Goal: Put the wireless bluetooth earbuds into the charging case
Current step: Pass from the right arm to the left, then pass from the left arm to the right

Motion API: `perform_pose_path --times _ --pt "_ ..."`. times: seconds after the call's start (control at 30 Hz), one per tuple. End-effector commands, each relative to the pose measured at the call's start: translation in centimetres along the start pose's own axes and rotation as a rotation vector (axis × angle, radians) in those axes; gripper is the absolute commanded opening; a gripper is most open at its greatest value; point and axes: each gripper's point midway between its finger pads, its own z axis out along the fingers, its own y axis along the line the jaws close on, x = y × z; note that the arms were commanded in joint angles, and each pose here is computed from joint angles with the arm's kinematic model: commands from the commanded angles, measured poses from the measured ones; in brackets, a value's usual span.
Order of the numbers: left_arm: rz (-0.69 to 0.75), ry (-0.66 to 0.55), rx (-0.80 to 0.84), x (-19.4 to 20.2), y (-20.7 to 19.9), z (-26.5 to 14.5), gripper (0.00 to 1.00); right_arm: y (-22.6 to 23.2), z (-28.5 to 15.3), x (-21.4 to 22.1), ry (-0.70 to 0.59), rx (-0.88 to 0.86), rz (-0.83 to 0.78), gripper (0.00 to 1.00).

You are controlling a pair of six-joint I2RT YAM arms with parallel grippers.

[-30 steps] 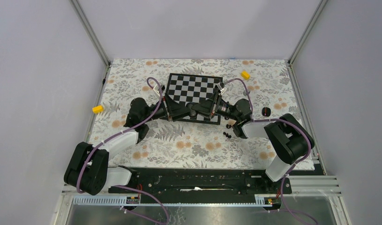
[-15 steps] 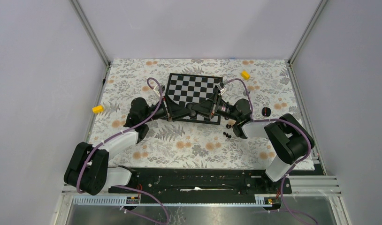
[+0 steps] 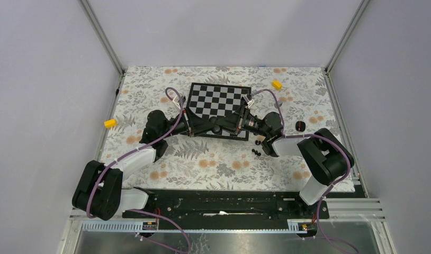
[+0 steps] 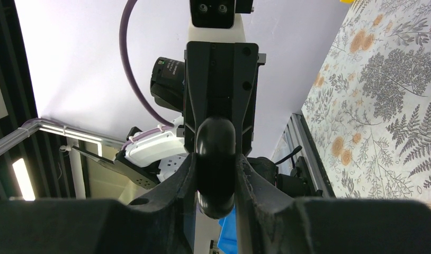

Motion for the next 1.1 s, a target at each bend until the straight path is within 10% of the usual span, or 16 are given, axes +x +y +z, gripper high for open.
perform_pose_path --times 0.0,0.2,0.6,1.07 --pt "0.060 -0.040 0.056 -0.8 -1.8 0.2 0.12 1.4 0.7 0.6 0.035 -0.052 -0.051 0.00" --pt "0.003 -0.038 0.050 -0.8 -1.8 0.2 0.00 0.6 0.4 0.6 0.037 -0.019 -0.063 0.42" --pt "-0.247 -0.043 -0.089 -0.4 0.9 -1.2 0.00 -3.1 -3.0 -2.5 -0.036 0.358 -0.292 0.77" --pt "-0.470 0.013 -0.515 -1.0 5.6 -1.0 0.00 -0.7 -6.1 0.2 -0.040 0.464 -1.240 0.76"
